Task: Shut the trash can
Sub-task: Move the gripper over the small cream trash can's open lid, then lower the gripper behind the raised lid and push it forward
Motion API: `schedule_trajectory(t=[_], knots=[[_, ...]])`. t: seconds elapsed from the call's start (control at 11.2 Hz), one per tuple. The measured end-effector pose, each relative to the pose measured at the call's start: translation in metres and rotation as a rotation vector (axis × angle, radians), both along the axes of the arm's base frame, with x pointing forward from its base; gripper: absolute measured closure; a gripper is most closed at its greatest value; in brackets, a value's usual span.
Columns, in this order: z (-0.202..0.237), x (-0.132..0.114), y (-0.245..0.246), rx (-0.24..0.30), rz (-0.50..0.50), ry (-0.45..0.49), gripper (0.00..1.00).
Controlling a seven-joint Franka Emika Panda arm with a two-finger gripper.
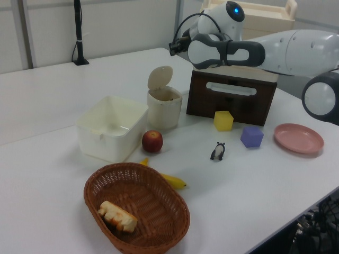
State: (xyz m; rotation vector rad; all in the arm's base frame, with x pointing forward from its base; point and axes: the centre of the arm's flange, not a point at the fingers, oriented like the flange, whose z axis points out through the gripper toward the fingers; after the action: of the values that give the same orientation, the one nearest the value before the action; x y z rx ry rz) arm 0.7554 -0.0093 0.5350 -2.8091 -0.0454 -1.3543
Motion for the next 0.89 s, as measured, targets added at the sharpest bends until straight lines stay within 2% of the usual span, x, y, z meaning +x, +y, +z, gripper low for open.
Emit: schedule_trajectory(t=[0.27, 0.63, 0.89], knots=[[-0.013, 0.005, 0.002, -0.034, 0.013, -0.006, 0.99], [-0.022, 0.008, 0.001, -0.041, 0.013, -0.021, 0.99], [-0.031, 0.01, 0.005, -0.071, 0.013, -0.009, 0.99]])
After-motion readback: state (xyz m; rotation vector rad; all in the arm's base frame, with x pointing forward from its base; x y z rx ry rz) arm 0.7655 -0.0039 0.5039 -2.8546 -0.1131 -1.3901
